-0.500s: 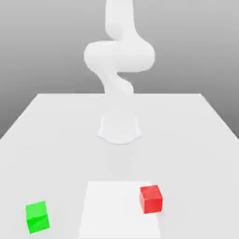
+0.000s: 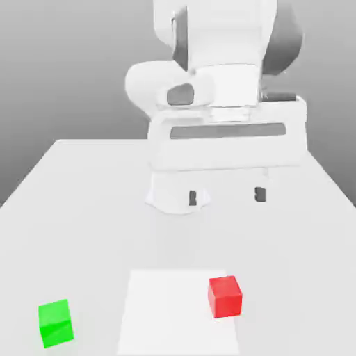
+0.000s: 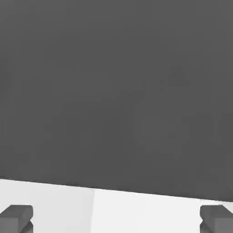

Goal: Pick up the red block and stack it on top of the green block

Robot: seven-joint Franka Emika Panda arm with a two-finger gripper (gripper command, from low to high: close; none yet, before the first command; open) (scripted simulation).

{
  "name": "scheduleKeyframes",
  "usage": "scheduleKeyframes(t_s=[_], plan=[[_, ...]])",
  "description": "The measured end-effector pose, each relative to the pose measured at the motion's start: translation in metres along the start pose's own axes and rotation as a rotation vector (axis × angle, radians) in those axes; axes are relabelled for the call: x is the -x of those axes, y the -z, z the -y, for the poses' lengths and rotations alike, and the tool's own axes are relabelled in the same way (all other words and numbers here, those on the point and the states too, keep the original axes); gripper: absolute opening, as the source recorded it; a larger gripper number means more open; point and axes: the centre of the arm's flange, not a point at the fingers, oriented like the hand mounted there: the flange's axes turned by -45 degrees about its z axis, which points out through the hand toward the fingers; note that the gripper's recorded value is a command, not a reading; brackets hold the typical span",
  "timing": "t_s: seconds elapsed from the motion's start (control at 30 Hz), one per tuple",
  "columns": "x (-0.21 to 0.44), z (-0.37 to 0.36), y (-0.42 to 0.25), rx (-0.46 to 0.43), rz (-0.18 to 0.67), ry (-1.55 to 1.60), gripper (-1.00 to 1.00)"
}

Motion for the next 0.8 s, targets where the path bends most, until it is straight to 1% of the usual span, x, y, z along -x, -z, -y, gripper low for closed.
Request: scheduleKeyframes(t_s=[0.17,0.2,0.37,0.4,0.63,0.8], plan=[[0.053,0.020,-0.092,-0.003,0.168,0.043,0.00],[0.060,0.021,-0.106,-0.004,0.187,0.045,0.00],[0.076,0.021,-0.162,-0.003,0.205,0.046,0.00],[0.079,0.021,-0.170,-0.003,0.205,0.046,-1.00],[0.079,0.021,-0.171,-0.003,0.205,0.046,-1.00],[0.069,0.021,-0.126,-0.002,0.205,0.046,-1.00]])
